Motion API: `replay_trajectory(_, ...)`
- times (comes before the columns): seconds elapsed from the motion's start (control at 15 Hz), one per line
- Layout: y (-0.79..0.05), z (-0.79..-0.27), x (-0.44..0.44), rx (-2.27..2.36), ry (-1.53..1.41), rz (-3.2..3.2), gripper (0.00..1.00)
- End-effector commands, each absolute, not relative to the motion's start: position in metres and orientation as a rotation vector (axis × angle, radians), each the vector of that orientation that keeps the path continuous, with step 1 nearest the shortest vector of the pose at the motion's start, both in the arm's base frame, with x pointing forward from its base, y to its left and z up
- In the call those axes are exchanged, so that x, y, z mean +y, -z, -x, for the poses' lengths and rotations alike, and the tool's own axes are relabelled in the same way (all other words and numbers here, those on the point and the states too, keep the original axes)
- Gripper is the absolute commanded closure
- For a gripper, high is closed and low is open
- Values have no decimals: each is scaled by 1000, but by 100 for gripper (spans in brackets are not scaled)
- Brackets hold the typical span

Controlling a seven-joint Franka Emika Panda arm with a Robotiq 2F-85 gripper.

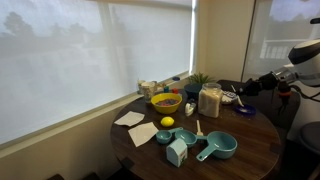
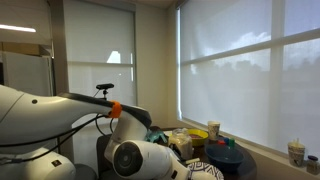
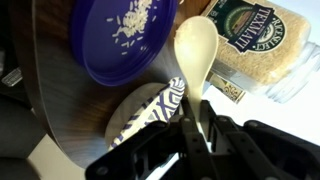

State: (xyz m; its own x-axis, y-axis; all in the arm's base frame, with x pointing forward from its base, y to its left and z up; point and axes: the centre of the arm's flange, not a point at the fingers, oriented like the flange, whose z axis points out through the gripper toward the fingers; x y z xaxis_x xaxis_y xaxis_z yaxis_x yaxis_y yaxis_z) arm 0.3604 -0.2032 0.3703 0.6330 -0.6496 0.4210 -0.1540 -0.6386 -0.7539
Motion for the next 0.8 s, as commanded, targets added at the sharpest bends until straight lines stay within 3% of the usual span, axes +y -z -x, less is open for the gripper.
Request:
replay_trajectory(0.0,-375,-333,-194,597,929,2078,97)
replay_trajectory(0.73,-395,-334,-189,552,857,2243,97)
